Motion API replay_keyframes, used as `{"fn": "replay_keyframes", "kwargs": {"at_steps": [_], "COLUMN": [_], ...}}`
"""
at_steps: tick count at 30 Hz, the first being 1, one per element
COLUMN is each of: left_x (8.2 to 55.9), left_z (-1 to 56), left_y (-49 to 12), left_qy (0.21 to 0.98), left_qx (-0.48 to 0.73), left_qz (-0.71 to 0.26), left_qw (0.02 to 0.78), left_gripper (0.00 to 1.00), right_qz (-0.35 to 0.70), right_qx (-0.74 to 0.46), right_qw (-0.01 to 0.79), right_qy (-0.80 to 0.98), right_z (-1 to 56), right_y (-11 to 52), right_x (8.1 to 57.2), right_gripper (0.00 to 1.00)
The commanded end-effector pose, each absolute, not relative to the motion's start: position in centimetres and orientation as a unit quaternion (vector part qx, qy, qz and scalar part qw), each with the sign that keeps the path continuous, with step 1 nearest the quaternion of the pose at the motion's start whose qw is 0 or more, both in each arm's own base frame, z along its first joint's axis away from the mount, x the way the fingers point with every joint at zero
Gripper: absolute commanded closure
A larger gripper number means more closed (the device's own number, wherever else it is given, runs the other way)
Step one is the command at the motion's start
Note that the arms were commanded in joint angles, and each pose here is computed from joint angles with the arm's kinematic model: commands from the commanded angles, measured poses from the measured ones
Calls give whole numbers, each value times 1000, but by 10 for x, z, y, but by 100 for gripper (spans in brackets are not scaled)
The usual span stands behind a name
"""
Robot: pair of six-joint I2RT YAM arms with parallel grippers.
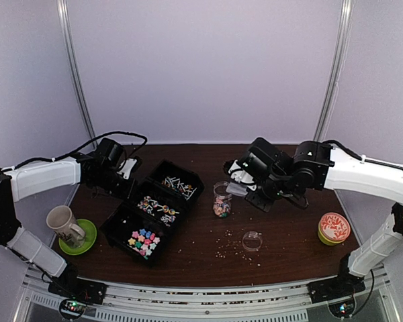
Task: Pack the candies
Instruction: Place the fake candies in the packing bottle, then scoop the fake candies from the storage box.
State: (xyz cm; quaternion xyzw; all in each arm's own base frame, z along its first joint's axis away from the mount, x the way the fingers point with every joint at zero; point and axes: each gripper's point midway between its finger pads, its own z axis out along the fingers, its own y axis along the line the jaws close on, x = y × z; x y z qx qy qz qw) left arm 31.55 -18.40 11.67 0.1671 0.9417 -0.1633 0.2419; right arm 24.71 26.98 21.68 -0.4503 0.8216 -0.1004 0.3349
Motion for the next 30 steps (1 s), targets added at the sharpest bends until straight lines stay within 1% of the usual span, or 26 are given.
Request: {"fn": "replay_keyframes", "kwargs": {"at_steps": [1,5,10,18,30], "left_x": [343,341,340,321,295], "left_z": [165,164,165,162,177], "left_y": [-207,-210,-211,-209,-195], "left_qy": [909,908,906,913,899], "left_qx": [168,172,177,177,209], "left_qz": [-220,-228,-232,-220,-172], "left_qw": [312,308,307,294,344], "left_gripper": [100,100,100,100,100], "right_qz": [-88,-57,-46,-42,-66], "right_qx": [-439,-442,-454,-475,-513], "right_qw": [360,368,367,334,276], "right_qy": [819,816,810,813,810], "right_z": [241,253,258,252,222], "right_y": [276,293,316,345,384], "right_x": [253,251,248,248,254], "right_gripper": [100,100,100,100,100]}}
